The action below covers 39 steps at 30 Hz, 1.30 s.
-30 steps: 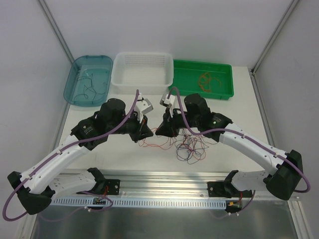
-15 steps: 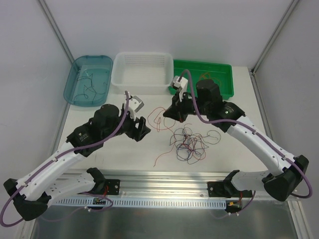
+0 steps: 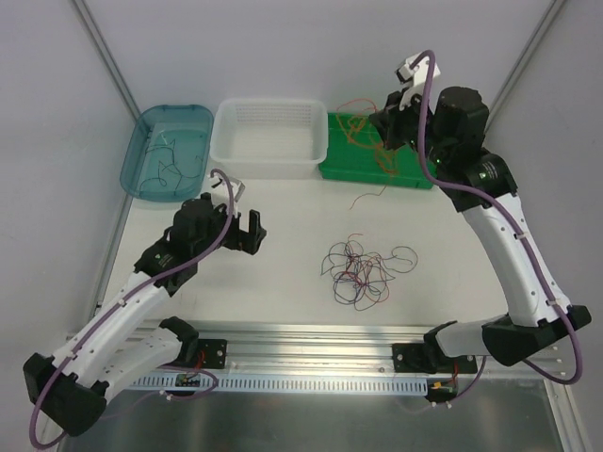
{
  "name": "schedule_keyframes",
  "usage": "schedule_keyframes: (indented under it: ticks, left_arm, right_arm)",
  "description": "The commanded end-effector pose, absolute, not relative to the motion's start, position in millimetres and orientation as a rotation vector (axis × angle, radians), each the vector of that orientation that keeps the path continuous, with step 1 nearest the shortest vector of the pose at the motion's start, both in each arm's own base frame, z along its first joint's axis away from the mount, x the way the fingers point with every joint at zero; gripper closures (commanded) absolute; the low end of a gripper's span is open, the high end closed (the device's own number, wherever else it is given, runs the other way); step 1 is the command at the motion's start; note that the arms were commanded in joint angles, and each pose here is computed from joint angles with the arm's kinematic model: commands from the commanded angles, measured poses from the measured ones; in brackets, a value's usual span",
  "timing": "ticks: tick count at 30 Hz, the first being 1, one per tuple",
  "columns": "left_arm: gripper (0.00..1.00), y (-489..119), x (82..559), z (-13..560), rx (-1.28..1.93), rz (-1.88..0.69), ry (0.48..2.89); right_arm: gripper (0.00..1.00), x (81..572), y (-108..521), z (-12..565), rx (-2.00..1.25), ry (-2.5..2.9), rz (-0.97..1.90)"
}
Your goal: Untangle the cables
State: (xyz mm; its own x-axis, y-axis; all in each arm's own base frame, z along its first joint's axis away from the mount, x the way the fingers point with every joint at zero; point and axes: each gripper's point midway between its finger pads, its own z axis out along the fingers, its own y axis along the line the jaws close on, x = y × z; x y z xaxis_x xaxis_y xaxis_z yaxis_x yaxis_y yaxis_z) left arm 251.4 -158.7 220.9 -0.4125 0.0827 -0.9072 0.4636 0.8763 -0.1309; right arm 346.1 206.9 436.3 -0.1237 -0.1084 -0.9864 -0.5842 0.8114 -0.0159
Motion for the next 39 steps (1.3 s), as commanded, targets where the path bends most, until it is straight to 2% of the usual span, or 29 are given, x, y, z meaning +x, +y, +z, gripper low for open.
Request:
schedule_keyframes:
  ticks: [1, 4, 9, 12, 19, 23, 29, 34, 36, 37, 39]
  left_arm:
    - [0.01, -163, 256, 182, 0.407, -0.462, 2.061]
    - [0.01, -161, 258, 148, 0.418, -0.424, 2.158]
    - [0.01, -169, 260, 136, 0.462, -0.441, 2.22]
    - [0.01, -170, 259, 132, 0.466, -0.445, 2.235]
    - [0.01, -170, 259, 124, 0.477, -0.44, 2.261]
    - [0.01, -170, 258, 118, 0.485, -0.432, 2.282]
    - [0.01, -170, 259, 115, 0.497, -0.422, 2.293]
    - [0.01, -173, 257, 112, 0.506, -0.447, 2.308]
    - [0.01, -175, 256, 112, 0.511, -0.458, 2.308]
    - [0.01, -175, 256, 113, 0.511, -0.46, 2.306]
    - [0.01, -175, 256, 113, 0.508, -0.462, 2.306]
  right_arm:
    - [0.99, 375, 183, 491, -0.422, 1.511, 0.33]
    - [0.99, 395, 174, 519, -0.387, 1.392, 0.259]
    - [0.99, 443, 152, 541, -0.303, 1.291, 0.168]
    - [0.99, 479, 149, 528, -0.294, 1.294, 0.144]
    - [0.99, 563, 150, 431, -0.304, 1.445, 0.212]
    - [0.99, 610, 145, 334, -0.296, 1.623, 0.215]
    - [0.99, 612, 139, 229, -0.298, 1.896, 0.318]
    - [0.99, 601, 120, 177, -0.222, 2.077, 0.302]
    - [0.93, 598, 111, 169, -0.167, 2.139, 0.293]
    - [0.81, 600, 103, 163, -0.137, 2.16, 0.275]
    - [0.68, 599, 84, 164, -0.047, 2.194, 0.196]
